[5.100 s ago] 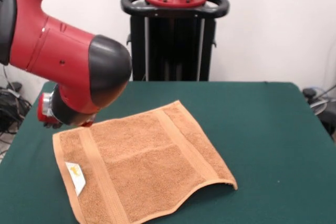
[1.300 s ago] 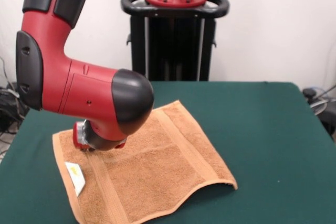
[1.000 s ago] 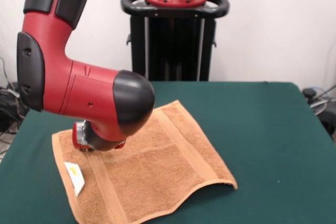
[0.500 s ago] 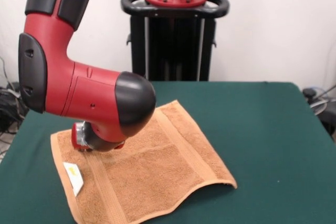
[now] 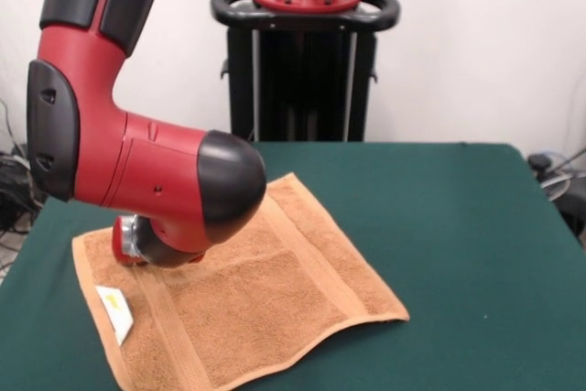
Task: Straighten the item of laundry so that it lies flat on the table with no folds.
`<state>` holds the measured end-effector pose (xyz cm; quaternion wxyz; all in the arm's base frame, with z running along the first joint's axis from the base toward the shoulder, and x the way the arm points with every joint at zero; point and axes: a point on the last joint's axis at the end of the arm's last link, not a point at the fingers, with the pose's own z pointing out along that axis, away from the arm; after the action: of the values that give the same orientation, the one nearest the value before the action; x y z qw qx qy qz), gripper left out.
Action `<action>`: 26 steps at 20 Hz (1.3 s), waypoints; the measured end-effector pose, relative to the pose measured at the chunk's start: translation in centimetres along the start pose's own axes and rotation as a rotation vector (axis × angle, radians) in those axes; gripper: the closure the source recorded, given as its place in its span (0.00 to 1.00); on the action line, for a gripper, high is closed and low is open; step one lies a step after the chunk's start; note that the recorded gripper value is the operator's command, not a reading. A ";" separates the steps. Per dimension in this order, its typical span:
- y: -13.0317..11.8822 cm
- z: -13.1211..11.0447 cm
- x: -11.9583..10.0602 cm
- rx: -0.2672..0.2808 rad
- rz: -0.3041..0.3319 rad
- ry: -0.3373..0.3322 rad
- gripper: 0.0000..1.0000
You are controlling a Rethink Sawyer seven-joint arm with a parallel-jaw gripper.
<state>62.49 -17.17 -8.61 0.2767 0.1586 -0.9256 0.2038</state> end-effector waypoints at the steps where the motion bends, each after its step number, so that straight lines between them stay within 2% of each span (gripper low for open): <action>1: -0.1 0.0 0.0 0.004 -0.001 0.000 1.00; 16: -1.7 0.9 -0.1 0.052 0.000 0.006 1.00; 26: -2.3 1.1 -0.1 0.052 0.011 0.014 1.00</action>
<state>63.03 -19.66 -8.87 0.2778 0.1592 -0.9189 0.2304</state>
